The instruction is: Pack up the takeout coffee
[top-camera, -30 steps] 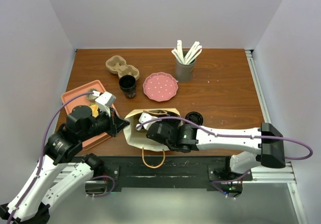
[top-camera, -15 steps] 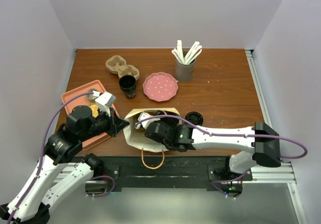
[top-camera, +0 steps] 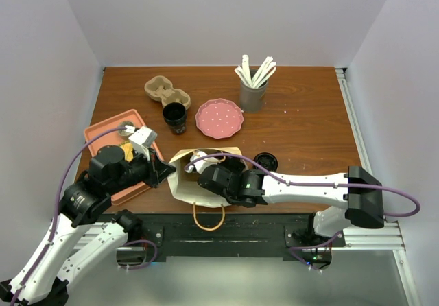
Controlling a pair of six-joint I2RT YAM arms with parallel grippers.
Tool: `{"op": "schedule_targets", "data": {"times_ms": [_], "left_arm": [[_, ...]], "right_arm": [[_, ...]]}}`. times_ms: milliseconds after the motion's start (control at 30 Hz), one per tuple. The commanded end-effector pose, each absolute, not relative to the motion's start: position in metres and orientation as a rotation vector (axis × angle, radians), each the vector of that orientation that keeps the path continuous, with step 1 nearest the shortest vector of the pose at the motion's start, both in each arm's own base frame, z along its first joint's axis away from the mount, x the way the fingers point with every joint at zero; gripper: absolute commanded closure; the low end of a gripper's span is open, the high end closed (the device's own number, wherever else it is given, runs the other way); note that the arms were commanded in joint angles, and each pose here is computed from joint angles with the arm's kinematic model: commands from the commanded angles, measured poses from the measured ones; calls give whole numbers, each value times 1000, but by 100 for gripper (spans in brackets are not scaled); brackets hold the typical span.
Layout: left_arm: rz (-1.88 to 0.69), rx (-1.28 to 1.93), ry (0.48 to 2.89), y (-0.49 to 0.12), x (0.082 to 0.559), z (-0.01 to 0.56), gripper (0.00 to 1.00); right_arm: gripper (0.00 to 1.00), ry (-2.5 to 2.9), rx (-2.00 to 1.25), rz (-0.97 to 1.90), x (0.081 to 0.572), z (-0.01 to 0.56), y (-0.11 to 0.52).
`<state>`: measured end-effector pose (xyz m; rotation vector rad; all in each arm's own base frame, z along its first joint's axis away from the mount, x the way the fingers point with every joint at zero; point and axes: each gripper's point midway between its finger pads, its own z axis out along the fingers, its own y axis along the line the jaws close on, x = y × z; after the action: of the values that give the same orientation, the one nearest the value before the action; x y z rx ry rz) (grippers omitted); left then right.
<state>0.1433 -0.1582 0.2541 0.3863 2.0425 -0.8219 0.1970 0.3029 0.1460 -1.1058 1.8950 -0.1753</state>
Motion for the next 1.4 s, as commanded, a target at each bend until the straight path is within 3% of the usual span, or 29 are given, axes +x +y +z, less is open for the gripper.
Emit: {"op": "schedule_targets", "data": {"times_ms": [0,700,1067,1367], "left_arm": [[-809,417,2034,-156,141,254,100],[-814,408,2028,-157,142,257,100],[-812,397,2032,-159,147,260,100],[-825,382,2012,-163,152,278,100]], "right_arm": [[82,1893,-947,-167,208,161,301],[37,1910,-856,-267,221,160,286],[23,1900,-838,-265,223,171,284],[20,1900,-834,-257,222,178,281]]}}
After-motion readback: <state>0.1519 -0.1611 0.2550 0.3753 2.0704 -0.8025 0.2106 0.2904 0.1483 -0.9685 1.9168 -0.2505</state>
